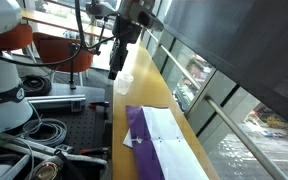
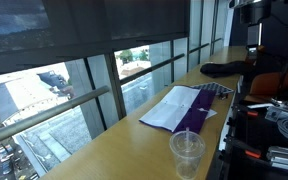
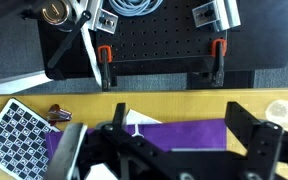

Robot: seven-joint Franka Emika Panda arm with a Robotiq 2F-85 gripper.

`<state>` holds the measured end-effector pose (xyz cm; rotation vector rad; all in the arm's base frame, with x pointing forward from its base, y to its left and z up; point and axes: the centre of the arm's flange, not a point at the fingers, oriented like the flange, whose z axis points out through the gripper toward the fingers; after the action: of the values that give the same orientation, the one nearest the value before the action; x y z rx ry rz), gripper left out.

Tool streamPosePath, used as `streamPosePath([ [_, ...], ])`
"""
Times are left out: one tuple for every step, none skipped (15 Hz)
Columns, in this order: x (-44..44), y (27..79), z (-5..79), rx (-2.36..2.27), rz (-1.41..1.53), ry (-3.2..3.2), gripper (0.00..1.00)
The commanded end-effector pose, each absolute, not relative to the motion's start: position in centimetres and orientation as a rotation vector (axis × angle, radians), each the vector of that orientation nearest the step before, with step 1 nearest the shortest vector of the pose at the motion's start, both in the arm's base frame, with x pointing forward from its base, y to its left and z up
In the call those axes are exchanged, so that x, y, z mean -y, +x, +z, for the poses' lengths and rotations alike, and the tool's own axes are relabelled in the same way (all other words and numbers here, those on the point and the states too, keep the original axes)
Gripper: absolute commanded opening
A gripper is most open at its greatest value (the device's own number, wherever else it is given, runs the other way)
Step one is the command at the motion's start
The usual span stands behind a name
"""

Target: Close the purple book

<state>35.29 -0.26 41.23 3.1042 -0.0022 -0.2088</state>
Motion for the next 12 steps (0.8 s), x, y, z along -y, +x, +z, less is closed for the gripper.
streamPosePath([
  [0.3,35.3,41.2,0.002,-0.209,3.104,1.00],
  [0.3,35.3,41.2,0.002,-0.209,3.104,1.00],
  [0.3,35.3,41.2,0.002,-0.209,3.104,1.00],
  [0.5,35.7,40.7,0.007,-0.201,3.095,1.00],
  [0.7,36.1,40.4,0.006,-0.208,3.093,1.00],
  [1.0,36.7,40.2,0.005,-0.190,3.086,1.00],
  [1.4,37.4,39.9,0.002,-0.152,3.074,1.00],
  [2.0,38.5,39.3,0.006,-0.114,3.066,1.00],
  [2.6,39.4,38.9,0.007,-0.057,3.053,1.00],
  [3.4,40.8,38.4,0.006,0.024,3.044,1.00],
  [4.1,41.9,37.9,0.002,0.097,3.036,1.00],
  [5.0,43.4,37.2,0.005,0.182,3.026,1.00],
])
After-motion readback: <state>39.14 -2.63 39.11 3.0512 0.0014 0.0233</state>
